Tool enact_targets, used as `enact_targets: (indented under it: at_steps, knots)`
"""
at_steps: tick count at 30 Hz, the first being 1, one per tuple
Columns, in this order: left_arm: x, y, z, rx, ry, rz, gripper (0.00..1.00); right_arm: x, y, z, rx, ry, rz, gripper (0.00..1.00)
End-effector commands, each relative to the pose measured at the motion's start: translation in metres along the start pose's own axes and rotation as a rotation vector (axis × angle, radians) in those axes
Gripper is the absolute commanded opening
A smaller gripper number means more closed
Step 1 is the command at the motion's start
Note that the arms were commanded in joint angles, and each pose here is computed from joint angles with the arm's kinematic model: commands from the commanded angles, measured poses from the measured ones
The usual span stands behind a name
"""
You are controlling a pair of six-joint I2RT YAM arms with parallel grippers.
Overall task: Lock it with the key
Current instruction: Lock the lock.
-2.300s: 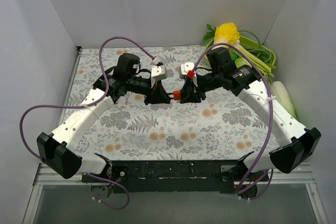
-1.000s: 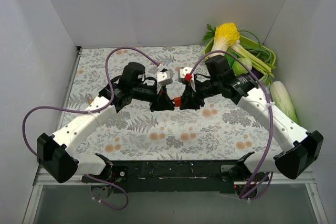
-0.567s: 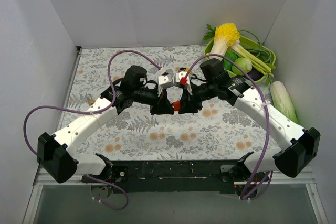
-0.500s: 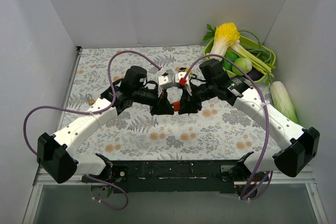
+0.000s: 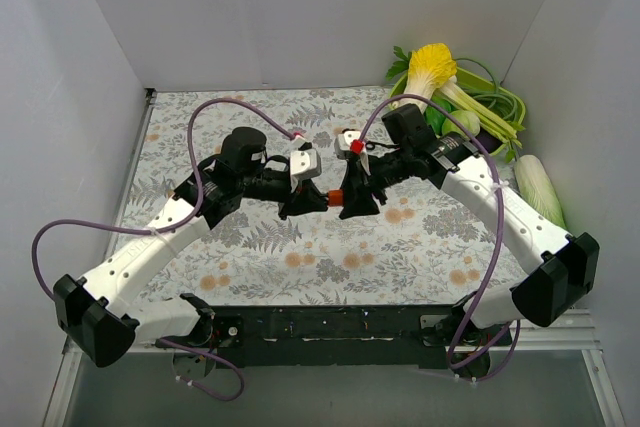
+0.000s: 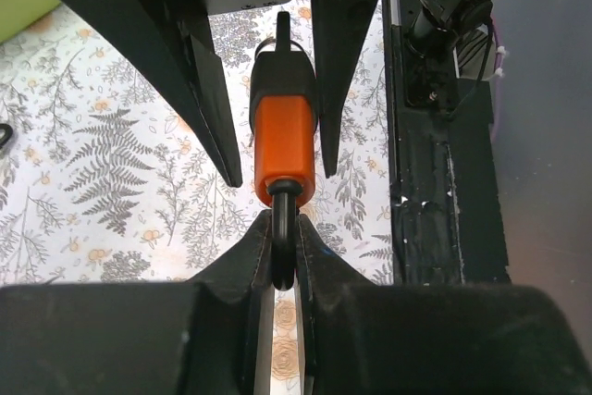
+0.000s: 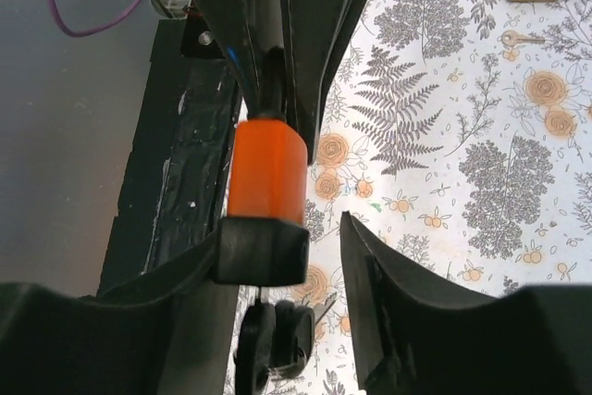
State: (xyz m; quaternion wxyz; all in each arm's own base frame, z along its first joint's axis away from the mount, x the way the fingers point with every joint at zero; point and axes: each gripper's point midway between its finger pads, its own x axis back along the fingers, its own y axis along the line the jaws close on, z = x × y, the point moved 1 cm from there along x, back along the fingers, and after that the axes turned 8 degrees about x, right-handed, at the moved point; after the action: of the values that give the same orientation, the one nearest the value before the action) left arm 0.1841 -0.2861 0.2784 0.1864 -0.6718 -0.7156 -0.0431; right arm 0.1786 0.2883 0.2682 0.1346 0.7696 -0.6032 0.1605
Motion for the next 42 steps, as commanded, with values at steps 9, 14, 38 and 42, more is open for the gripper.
enact_targets:
  at_steps: [9, 14, 38, 42]
  knots:
    - [0.006, -0.006, -0.017, -0.141, -0.021, 0.045, 0.00, 0.014, 0.002, -0.018, 0.051, -0.023, 0.008, 0.63]
    - [0.002, 0.000, -0.015, -0.099, -0.007, 0.032, 0.00, 0.016, 0.000, -0.020, 0.067, -0.023, 0.052, 0.51]
    - [0.073, 0.120, -0.096, 0.976, -0.623, -0.240, 0.98, 0.093, -0.119, -0.089, -0.052, -0.445, 0.801, 0.01]
    - [0.072, 0.128, -0.110, 1.084, -0.685, -0.185, 0.98, 0.087, -0.132, -0.098, -0.075, -0.488, 0.852, 0.01]
